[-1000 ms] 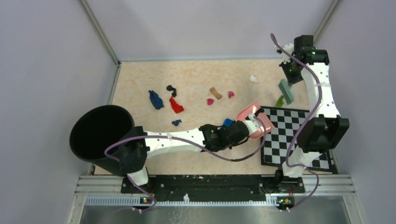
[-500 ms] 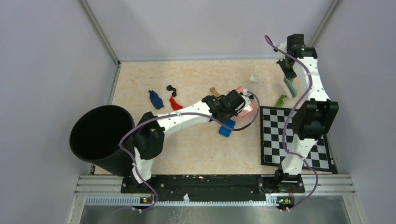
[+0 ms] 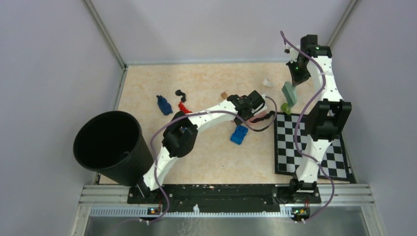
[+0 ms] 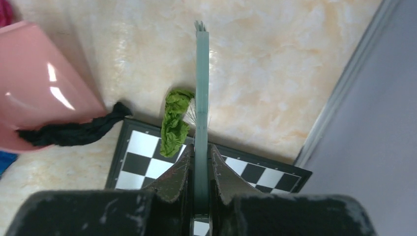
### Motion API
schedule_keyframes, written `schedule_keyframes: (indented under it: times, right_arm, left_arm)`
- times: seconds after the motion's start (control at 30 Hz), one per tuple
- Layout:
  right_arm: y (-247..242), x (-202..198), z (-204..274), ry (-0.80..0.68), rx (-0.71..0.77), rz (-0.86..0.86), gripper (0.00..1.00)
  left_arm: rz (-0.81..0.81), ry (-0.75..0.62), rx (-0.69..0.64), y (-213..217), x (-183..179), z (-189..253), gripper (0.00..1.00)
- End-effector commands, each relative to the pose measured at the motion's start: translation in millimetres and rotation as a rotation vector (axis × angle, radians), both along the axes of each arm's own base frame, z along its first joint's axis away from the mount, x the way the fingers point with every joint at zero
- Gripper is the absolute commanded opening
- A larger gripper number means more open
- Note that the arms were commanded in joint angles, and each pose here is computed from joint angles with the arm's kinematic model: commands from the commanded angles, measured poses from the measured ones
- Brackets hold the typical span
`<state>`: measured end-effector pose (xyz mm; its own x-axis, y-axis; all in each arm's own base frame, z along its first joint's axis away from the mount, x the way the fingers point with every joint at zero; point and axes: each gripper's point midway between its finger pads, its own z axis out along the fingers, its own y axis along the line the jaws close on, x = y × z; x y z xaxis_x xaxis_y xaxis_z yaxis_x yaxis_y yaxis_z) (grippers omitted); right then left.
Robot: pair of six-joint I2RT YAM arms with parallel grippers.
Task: Sweep away the paper scraps from the table
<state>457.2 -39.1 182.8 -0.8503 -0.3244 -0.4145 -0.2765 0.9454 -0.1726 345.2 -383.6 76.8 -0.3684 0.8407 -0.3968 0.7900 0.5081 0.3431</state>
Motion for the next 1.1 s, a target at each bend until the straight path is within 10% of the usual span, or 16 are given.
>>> schedule_keyframes:
  times: [0.0,0.43,1.07]
  right_arm:
    - [23,-7,6,0.012,0.146,-0.007,0.00]
    - [82,-35,9,0.083,0.431,0.051,0.00]
    - [94,-59,74,-0.047,0.427,0.145,0.00]
  left_arm:
    - [-0.014,-0.002,-0.003,-5,7,4,0.00]
    - [-0.053,0.088,-0.032,-19,-4,-22,0.00]
    - [0.000,0.093,-0.117,-12,0,-15,0.00]
